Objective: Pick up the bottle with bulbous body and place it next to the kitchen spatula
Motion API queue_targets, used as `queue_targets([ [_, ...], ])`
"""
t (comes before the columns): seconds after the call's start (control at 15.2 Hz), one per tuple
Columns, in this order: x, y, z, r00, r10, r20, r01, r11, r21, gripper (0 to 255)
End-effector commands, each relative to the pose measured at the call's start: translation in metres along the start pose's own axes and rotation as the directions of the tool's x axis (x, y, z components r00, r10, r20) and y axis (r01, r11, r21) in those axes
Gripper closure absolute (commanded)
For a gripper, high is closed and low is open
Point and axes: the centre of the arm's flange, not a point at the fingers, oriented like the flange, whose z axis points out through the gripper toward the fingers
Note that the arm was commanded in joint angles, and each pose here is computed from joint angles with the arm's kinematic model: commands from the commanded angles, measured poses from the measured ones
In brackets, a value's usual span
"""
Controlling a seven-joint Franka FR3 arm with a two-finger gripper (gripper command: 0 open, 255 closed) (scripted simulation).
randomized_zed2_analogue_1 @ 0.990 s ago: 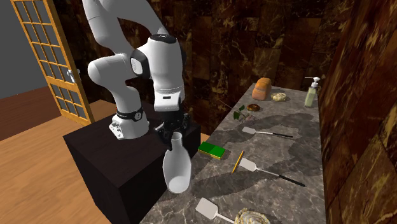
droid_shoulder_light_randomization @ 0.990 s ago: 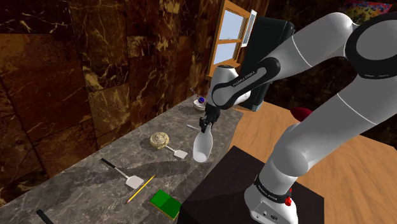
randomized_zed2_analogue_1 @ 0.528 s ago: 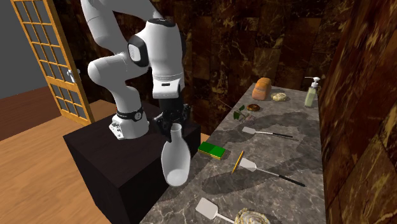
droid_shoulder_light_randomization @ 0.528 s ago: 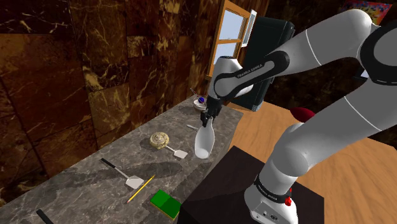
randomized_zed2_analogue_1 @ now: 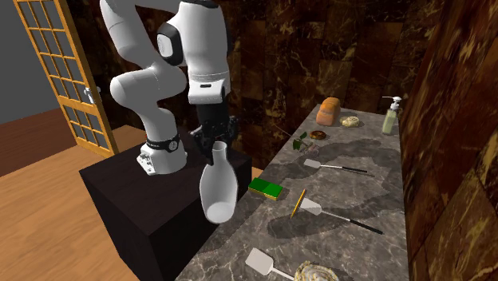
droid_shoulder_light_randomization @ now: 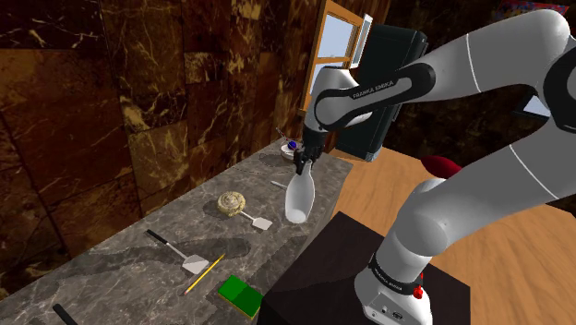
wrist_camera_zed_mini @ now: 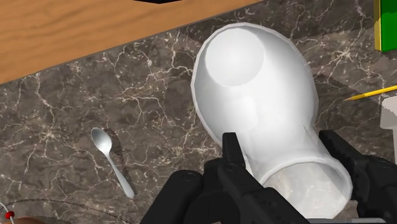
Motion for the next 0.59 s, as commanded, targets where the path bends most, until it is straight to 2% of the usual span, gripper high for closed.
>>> queue_targets([
  [0.0,0.001,0.0,-0.012,1.0,0.0,0.0,0.0,1.0,0.0,255],
  [0.53,0.003,0.0,-0.054,1.0,0.0,0.0,0.0,1.0,0.0,255],
])
